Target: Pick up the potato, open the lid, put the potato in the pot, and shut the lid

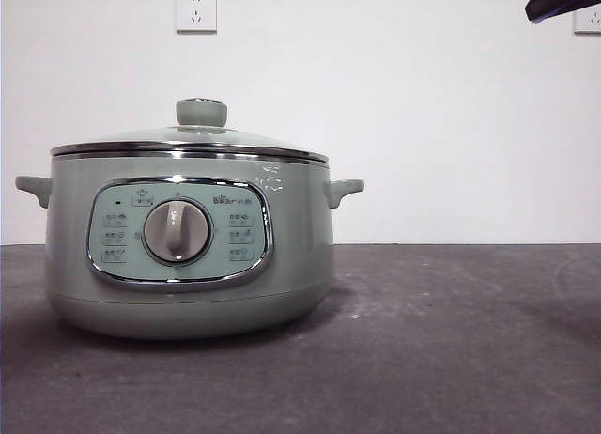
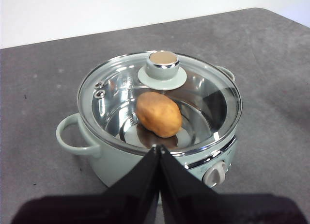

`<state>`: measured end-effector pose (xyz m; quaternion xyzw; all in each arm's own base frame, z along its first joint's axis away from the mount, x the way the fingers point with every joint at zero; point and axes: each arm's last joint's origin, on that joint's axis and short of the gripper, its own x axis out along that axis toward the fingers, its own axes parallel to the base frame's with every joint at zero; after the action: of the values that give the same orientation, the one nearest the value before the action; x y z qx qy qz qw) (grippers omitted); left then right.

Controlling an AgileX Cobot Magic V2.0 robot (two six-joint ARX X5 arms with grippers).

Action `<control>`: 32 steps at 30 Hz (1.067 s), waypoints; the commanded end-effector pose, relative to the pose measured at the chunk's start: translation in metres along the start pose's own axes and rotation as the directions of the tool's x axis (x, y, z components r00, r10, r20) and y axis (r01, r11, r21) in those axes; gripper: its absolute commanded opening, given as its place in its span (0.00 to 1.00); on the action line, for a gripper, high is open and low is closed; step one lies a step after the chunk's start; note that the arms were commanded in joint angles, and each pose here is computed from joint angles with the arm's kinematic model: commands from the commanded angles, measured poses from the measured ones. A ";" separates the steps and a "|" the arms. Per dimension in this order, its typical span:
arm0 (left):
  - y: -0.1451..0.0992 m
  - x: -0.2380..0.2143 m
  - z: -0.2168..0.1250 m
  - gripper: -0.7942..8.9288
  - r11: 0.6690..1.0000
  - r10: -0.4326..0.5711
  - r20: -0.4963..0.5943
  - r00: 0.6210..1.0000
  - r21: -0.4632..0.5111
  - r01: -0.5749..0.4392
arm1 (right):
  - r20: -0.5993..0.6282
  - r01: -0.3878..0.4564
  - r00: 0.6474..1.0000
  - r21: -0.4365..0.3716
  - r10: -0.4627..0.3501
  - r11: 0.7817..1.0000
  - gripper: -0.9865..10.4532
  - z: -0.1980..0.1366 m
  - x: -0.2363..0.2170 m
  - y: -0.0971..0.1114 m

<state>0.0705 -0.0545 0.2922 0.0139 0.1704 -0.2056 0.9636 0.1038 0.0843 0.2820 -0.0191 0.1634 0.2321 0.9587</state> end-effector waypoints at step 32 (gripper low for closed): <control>0.055 0.039 -0.109 0.08 0.956 0.292 0.197 0.936 -0.059 -0.286 | -0.002 0.004 1.000 0.009 -0.004 1.000 0.09 -0.003 0.001 0.000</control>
<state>0.0896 -0.0089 0.1771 -0.0018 0.0748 -0.0609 0.9953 0.1038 0.0843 0.2821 -0.0192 0.1633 0.2315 0.9588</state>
